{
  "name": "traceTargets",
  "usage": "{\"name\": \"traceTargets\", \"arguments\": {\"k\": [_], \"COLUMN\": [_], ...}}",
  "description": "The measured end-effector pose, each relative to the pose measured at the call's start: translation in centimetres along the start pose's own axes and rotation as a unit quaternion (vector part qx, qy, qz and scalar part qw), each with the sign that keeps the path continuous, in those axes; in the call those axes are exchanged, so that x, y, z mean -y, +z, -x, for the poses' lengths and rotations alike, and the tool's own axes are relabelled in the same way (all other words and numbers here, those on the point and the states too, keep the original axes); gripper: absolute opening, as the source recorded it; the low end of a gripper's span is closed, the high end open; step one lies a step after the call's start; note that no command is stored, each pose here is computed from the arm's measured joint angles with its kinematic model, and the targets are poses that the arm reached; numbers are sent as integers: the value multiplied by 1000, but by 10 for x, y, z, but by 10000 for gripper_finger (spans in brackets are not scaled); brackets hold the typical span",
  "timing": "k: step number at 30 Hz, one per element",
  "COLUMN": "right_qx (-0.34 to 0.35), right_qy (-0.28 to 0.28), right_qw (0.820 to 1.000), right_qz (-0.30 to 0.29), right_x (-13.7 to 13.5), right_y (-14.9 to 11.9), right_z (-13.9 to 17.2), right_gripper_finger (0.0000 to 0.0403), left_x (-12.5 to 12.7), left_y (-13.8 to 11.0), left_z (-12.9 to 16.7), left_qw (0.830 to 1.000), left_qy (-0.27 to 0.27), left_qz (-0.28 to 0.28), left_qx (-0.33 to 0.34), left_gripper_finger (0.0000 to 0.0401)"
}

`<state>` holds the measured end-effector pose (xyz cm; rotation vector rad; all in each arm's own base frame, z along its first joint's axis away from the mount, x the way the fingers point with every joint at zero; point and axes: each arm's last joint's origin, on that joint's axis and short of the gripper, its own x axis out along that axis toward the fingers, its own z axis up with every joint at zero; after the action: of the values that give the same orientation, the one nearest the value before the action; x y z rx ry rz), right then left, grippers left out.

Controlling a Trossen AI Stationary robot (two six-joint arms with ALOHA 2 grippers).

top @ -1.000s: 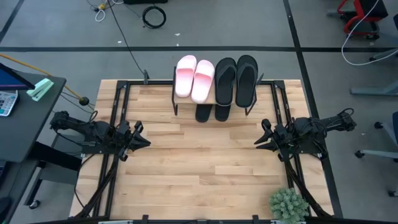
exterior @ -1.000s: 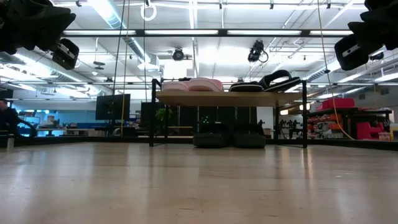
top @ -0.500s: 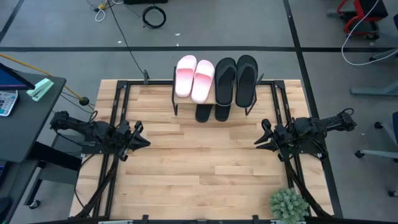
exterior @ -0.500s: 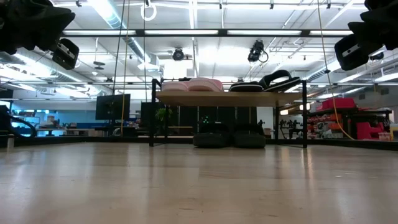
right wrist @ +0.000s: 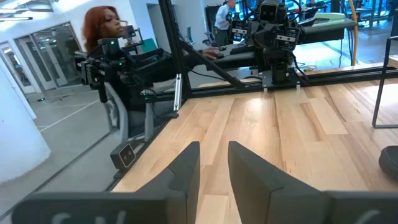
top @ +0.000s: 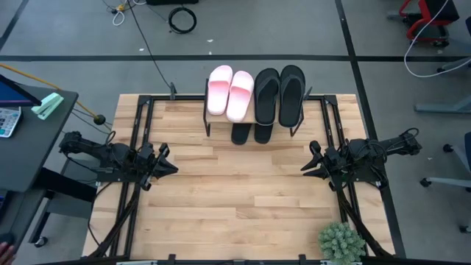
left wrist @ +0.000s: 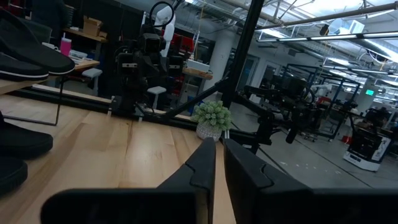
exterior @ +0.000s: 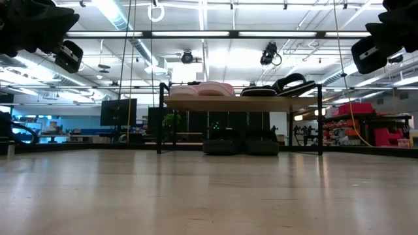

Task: Pick and place slides into the shelf
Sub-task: Return to Home Position

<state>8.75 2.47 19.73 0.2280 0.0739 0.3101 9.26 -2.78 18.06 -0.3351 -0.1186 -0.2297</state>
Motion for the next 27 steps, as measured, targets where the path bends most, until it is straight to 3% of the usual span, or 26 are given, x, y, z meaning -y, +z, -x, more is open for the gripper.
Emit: {"name": "traceTargets", "arguments": {"k": [27], "right_qx": [0], "right_qy": [0], "right_qw": [1000], "right_qz": [0], "right_x": [0], "right_y": [0], "right_z": [0], "right_gripper_finger": [90], "left_x": [0], "left_y": [0], "left_z": [0], "left_qw": [1000], "left_qy": [0], "left_qz": [0], "left_qx": [0], "left_gripper_finger": [28]}}
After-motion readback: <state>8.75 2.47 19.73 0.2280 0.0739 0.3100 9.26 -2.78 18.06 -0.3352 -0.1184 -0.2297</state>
